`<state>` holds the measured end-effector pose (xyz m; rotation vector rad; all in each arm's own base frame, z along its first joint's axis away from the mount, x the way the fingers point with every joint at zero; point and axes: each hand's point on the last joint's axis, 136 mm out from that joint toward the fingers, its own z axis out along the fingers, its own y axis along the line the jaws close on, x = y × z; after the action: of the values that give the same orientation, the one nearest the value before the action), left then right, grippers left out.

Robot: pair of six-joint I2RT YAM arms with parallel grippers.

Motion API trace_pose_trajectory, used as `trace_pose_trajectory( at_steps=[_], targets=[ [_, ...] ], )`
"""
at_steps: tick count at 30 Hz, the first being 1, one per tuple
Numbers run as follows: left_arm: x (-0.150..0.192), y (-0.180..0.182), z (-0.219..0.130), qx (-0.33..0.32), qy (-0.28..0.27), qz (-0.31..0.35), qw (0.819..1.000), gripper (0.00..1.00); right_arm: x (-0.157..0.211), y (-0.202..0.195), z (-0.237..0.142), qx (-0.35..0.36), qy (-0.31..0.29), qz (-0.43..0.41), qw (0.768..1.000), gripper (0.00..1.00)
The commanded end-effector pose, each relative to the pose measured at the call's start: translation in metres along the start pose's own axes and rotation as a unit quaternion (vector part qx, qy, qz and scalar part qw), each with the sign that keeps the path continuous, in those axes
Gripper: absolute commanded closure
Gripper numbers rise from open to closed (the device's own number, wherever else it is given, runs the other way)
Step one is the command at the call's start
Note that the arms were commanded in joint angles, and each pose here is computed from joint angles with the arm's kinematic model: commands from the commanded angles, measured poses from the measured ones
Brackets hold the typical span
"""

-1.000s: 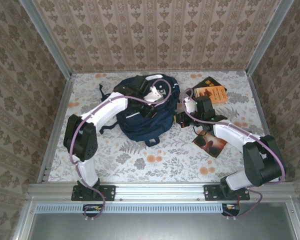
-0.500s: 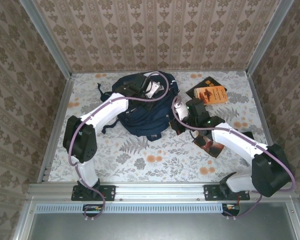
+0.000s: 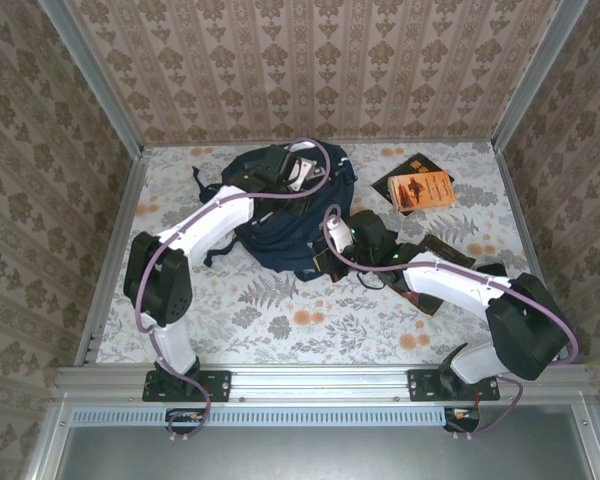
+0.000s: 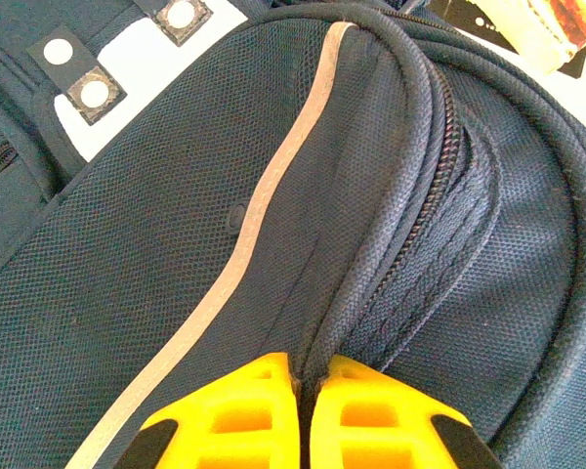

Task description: Pack books, pencil case, and school supplies into a backpack

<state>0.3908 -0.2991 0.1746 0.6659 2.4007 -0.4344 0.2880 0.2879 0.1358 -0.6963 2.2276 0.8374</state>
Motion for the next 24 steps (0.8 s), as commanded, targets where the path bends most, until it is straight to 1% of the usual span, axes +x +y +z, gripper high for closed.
trace_pose_trajectory(
  at_steps=[1, 3, 4, 5, 7, 9, 11, 12, 14, 16, 19, 21, 24],
  targets=[
    [-0.039, 0.003, -0.037, 0.004, -0.086, -0.021, 0.996, 1.00, -0.020, 0.011, -0.017, -0.036, -0.049, 0.021, 0.998, 0.95],
    [-0.034, 0.005, -0.040, 0.008, -0.087, -0.017, 0.996, 1.00, -0.027, -0.003, -0.032, -0.016, -0.074, 0.056, 0.996, 0.81],
    [-0.033, 0.005, -0.041, 0.012, -0.088, -0.015, 0.996, 1.00, -0.030, -0.014, -0.040, -0.001, -0.085, 0.083, 0.993, 0.68],
    [-0.031, 0.005, -0.043, 0.016, -0.089, -0.012, 0.996, 1.00, -0.033, -0.025, -0.050, 0.012, -0.098, 0.112, 0.989, 0.56],
    [-0.028, 0.002, -0.047, 0.026, -0.090, -0.005, 0.996, 1.00, -0.039, -0.040, -0.067, 0.028, -0.121, 0.158, 0.980, 0.42],
    [-0.027, -0.002, -0.050, 0.035, -0.093, 0.003, 0.995, 1.00, -0.046, -0.050, -0.080, 0.023, -0.140, 0.207, 0.968, 0.31],
    [-0.026, -0.004, -0.054, 0.039, -0.096, 0.007, 0.995, 1.00, -0.054, -0.059, -0.088, 0.015, -0.154, 0.257, 0.954, 0.24],
    [-0.026, -0.004, -0.056, 0.041, -0.097, 0.009, 0.994, 1.00, -0.060, -0.060, -0.089, 0.000, -0.159, 0.276, 0.948, 0.22],
    [-0.027, -0.007, -0.058, 0.047, -0.100, 0.013, 0.994, 1.00, -0.069, -0.065, -0.088, -0.014, -0.159, 0.314, 0.936, 0.20],
    [-0.027, -0.011, -0.060, 0.057, -0.101, 0.018, 0.993, 1.00, -0.075, -0.072, -0.081, -0.018, -0.153, 0.354, 0.923, 0.19],
    [-0.027, -0.016, -0.061, 0.069, -0.103, 0.026, 0.992, 1.00, -0.083, -0.076, -0.060, -0.055, -0.140, 0.390, 0.908, 0.18],
    [-0.027, -0.018, -0.060, 0.073, -0.102, 0.033, 0.992, 1.00, -0.089, -0.076, -0.046, -0.086, -0.136, 0.403, 0.901, 0.18],
    [-0.027, -0.020, -0.059, 0.081, -0.100, 0.040, 0.991, 1.00, -0.097, -0.076, -0.033, -0.113, -0.134, 0.409, 0.895, 0.18]
  ],
)
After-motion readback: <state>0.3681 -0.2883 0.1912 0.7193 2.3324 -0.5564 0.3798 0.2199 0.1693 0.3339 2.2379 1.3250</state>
